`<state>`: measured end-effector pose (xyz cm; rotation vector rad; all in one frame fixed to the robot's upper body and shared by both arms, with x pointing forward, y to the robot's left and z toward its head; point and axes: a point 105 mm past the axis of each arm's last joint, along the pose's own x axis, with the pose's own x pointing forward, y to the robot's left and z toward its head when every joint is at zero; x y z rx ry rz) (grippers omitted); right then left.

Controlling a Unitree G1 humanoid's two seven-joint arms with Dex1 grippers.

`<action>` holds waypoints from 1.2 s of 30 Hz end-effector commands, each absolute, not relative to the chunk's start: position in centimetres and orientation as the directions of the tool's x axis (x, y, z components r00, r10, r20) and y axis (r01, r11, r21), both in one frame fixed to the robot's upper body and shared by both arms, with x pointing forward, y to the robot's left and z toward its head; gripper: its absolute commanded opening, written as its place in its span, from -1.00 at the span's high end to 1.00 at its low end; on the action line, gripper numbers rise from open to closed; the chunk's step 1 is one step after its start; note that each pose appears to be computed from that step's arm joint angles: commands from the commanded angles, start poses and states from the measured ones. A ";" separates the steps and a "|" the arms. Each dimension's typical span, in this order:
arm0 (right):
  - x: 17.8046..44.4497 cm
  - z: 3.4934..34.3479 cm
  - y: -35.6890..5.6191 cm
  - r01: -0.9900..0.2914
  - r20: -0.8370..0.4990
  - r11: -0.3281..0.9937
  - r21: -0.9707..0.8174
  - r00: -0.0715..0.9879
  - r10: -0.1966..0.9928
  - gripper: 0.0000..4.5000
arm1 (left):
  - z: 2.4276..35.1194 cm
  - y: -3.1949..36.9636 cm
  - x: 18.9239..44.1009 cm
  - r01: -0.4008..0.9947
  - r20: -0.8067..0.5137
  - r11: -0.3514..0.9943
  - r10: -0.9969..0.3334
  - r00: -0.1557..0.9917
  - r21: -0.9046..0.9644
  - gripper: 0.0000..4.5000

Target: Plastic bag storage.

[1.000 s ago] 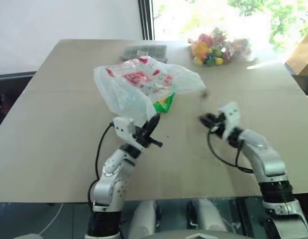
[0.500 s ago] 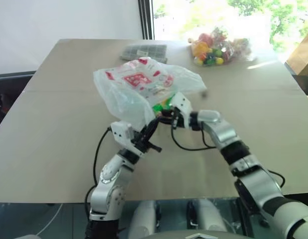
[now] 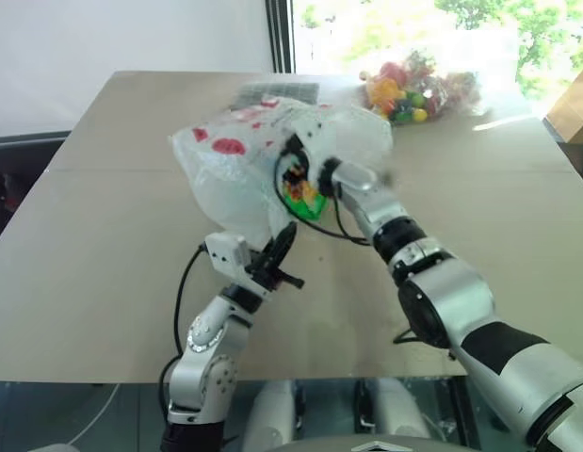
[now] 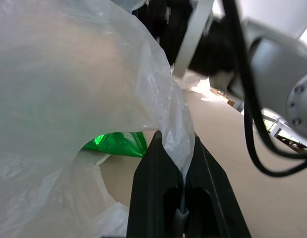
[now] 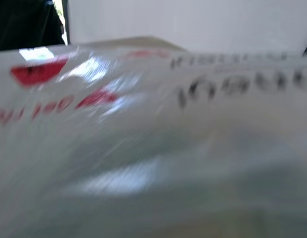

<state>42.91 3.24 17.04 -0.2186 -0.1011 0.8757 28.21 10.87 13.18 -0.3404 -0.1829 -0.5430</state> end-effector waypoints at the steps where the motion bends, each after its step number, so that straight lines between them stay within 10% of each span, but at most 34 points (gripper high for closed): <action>1: 42.0 16.7 0.9 -0.797 -0.027 0.534 -0.280 0.563 0.826 -0.71 | 14.1 10.8 27.8 0.545 0.289 0.801 -0.476 0.830 -0.247 1.00; 5: 39.5 16.8 -3.8 -0.811 0.007 0.493 -0.315 0.518 0.856 -0.71 | 14.0 11.2 27.8 0.535 0.284 0.808 -0.468 0.837 -0.247 1.00; 13: 43.2 17.8 -12.6 -0.525 0.031 0.774 -0.353 0.821 0.570 -0.71 | 13.6 10.8 28.0 0.547 0.277 0.798 -0.482 0.831 -0.251 1.00; 26: 46.1 16.0 -10.4 -0.508 -0.030 0.834 -0.215 0.857 0.514 -0.71 | 13.9 11.4 28.3 0.529 0.284 0.816 -0.464 0.839 -0.231 1.00; 36: 46.0 16.1 -12.1 -0.477 0.005 0.848 -0.229 0.871 0.491 0.99 | 14.1 12.6 28.8 0.492 0.286 0.841 -0.426 0.858 -0.224 1.00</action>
